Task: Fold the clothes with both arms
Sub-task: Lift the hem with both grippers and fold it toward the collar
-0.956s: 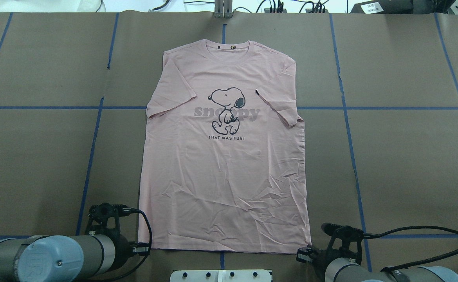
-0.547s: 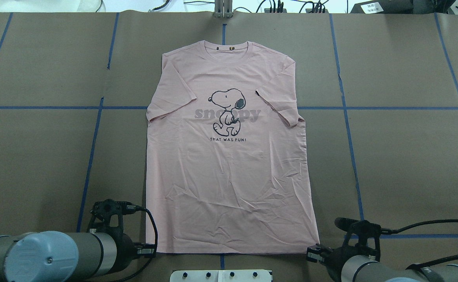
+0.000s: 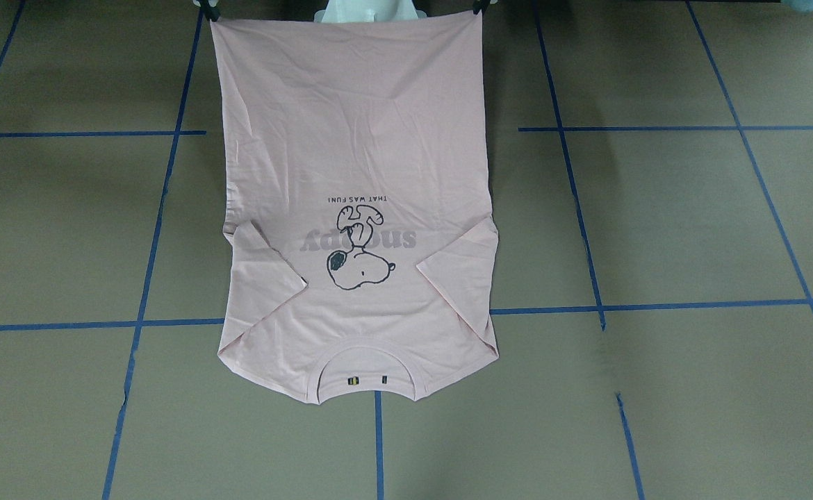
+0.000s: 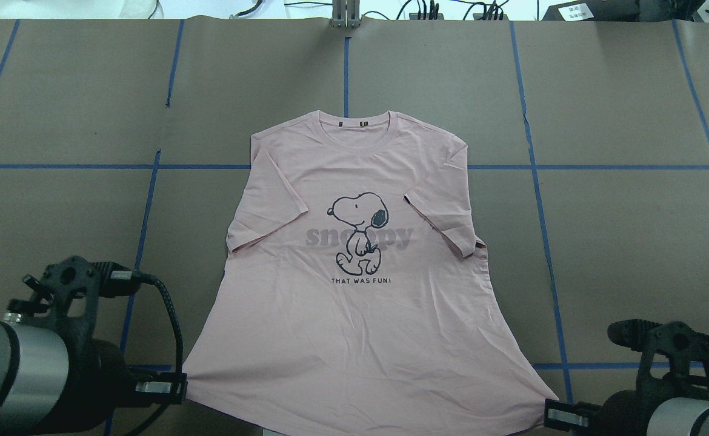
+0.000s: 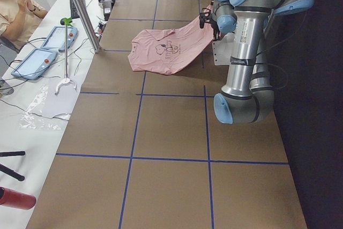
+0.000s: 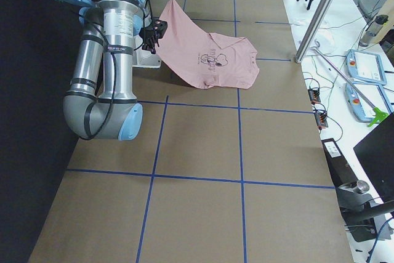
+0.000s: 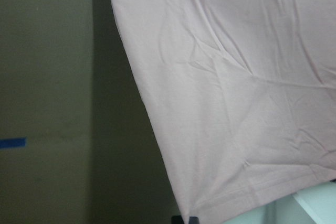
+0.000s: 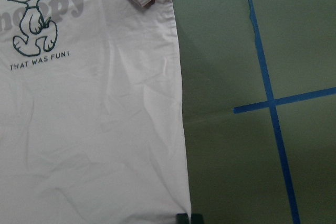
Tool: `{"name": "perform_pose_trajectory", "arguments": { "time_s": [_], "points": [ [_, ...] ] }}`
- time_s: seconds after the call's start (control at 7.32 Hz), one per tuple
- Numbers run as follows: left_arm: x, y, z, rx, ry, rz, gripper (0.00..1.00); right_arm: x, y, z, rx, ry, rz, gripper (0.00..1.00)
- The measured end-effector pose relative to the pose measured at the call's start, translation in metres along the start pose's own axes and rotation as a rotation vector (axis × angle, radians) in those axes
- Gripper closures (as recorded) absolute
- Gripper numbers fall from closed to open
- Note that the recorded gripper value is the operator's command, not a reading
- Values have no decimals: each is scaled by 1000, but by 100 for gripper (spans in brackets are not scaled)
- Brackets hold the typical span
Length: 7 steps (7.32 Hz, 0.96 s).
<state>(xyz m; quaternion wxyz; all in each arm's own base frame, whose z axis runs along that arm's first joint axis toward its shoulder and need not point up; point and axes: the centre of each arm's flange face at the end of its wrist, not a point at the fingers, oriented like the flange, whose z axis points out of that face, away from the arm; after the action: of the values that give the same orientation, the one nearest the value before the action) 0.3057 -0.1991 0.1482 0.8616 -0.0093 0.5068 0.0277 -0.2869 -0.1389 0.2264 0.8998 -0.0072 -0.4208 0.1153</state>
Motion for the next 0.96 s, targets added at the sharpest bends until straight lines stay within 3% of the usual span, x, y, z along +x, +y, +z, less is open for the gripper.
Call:
{"name": "perform_pose_trajectory", "arguments": {
  "time_s": [0.27,0.41,0.96],
  "points": [
    [8,-43,1,47,-59,75,100,-7,-30,-6,35,3,-12,100],
    [11,-82,13,93,-106,100,100,-24,-54,8,69,14,-8,100],
    [-8,-240,60,255,-195,137,100,-101,-208,77,218,107,24,100]
  ]
}}
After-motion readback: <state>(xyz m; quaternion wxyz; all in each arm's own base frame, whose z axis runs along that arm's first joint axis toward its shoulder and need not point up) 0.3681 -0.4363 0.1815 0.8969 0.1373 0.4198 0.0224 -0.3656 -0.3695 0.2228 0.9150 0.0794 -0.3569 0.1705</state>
